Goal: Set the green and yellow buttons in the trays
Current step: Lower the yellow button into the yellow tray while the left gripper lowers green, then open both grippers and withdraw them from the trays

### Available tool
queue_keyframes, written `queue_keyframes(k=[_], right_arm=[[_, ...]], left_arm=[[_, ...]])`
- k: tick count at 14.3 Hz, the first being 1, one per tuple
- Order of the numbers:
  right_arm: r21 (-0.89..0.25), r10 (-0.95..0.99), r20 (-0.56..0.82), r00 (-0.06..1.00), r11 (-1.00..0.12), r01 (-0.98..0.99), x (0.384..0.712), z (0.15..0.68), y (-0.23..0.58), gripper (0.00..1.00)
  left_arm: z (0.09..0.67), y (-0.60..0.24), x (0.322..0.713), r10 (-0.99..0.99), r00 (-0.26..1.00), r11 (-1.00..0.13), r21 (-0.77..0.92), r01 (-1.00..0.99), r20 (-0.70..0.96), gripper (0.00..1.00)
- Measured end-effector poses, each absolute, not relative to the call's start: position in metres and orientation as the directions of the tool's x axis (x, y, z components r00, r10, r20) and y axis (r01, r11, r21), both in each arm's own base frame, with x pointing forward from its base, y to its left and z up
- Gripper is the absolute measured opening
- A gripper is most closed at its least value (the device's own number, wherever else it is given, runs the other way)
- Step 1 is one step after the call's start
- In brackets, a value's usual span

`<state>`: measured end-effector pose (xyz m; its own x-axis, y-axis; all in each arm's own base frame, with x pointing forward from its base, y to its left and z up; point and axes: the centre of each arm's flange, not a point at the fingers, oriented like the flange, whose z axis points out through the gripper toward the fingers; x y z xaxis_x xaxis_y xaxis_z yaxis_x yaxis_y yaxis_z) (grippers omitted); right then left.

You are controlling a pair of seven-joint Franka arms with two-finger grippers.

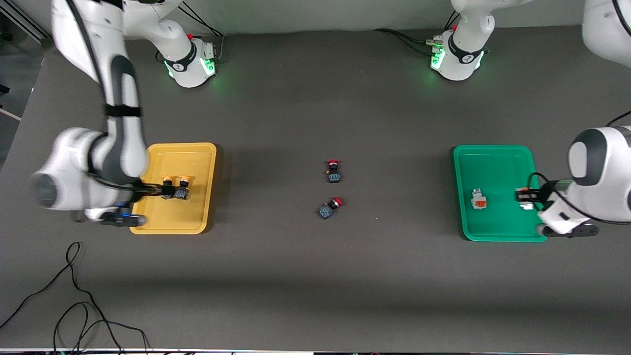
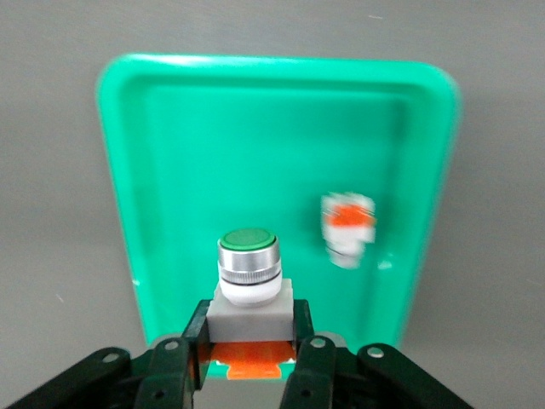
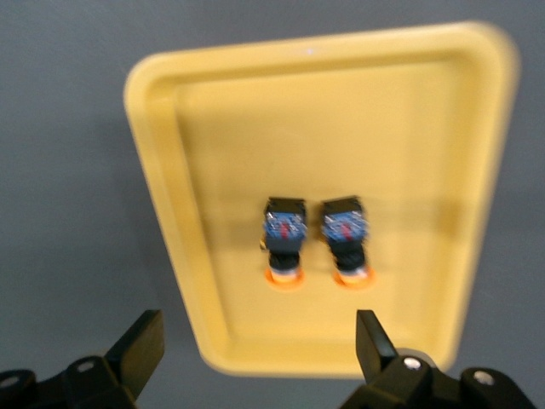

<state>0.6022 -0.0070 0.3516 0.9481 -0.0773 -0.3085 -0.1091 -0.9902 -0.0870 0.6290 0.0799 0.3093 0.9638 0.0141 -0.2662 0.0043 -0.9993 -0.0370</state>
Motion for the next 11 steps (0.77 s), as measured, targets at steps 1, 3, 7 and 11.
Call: queue_keyframes(k=[1,3,7,11], right_arm=[[-0.084,-0.069,-0.295,0.953,-0.992,-0.098,0.604,0.389,-0.019,1.0],[-0.076,-0.055,-0.241,0.969,-0.994,-0.075,0.6,0.455,-0.04,1.0],[-0.096,-0.038,-0.163,0.986,-0.994,-0.054,0.573,0.531,-0.075,1.0],[-0.117,-0.037,-0.155,0.987,-0.992,-0.055,0.565,0.547,-0.069,1.0]], left_arm=[[0.285,0.094,0.625,0.005,0.969,-0.999,-0.041,-0.006,-0.248,0.41],[0.233,0.099,0.618,-0.014,0.974,-0.999,-0.038,-0.023,-0.225,0.41],[0.191,0.09,0.614,-0.054,0.971,-0.997,-0.034,-0.064,-0.234,0.46],[0.226,0.105,0.619,-0.063,0.965,-0.996,-0.041,-0.076,-0.254,0.7]])
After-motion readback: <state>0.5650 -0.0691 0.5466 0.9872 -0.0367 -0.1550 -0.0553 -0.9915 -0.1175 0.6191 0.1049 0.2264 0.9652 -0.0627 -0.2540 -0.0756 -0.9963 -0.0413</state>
